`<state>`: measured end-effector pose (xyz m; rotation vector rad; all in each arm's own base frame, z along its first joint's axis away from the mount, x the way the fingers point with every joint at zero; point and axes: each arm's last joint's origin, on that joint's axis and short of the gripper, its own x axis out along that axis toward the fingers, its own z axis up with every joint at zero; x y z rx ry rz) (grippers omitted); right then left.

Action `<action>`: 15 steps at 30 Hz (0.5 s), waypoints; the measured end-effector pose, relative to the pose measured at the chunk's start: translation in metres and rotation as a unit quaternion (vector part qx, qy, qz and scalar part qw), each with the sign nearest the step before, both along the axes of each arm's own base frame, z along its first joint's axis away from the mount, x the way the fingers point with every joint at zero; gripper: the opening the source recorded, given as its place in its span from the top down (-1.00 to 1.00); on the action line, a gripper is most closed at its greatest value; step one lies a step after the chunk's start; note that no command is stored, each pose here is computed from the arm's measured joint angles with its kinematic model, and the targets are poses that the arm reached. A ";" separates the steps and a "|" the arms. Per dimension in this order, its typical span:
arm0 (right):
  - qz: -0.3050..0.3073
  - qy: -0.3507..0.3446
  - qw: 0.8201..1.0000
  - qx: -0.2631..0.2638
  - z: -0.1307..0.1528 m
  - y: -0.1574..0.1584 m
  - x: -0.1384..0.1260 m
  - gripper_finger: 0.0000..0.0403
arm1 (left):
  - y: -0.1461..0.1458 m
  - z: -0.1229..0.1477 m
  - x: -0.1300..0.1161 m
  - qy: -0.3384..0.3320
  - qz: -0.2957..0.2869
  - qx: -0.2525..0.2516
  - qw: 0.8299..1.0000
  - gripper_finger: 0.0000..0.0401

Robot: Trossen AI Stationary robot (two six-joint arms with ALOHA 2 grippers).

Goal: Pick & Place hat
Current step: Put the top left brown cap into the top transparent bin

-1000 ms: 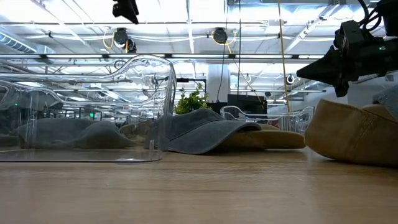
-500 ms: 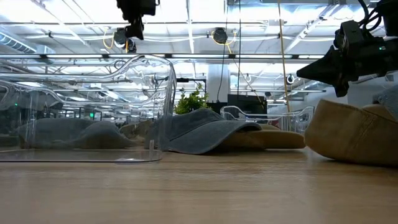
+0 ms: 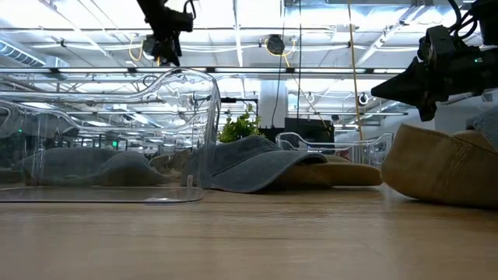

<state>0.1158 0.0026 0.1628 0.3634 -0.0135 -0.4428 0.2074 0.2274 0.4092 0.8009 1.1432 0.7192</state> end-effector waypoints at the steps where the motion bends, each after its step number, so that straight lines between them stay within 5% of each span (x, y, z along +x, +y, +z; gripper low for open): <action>1: 0.000 0.000 1.000 0.000 0.000 0.000 0.000 1.00 | 0.002 -0.004 -0.001 0.003 -0.001 -0.014 1.000 -0.23; 15: 0.000 0.000 1.000 0.000 0.000 0.000 0.000 1.00 | 0.003 -0.041 0.005 0.006 -0.010 -0.186 0.983 -0.07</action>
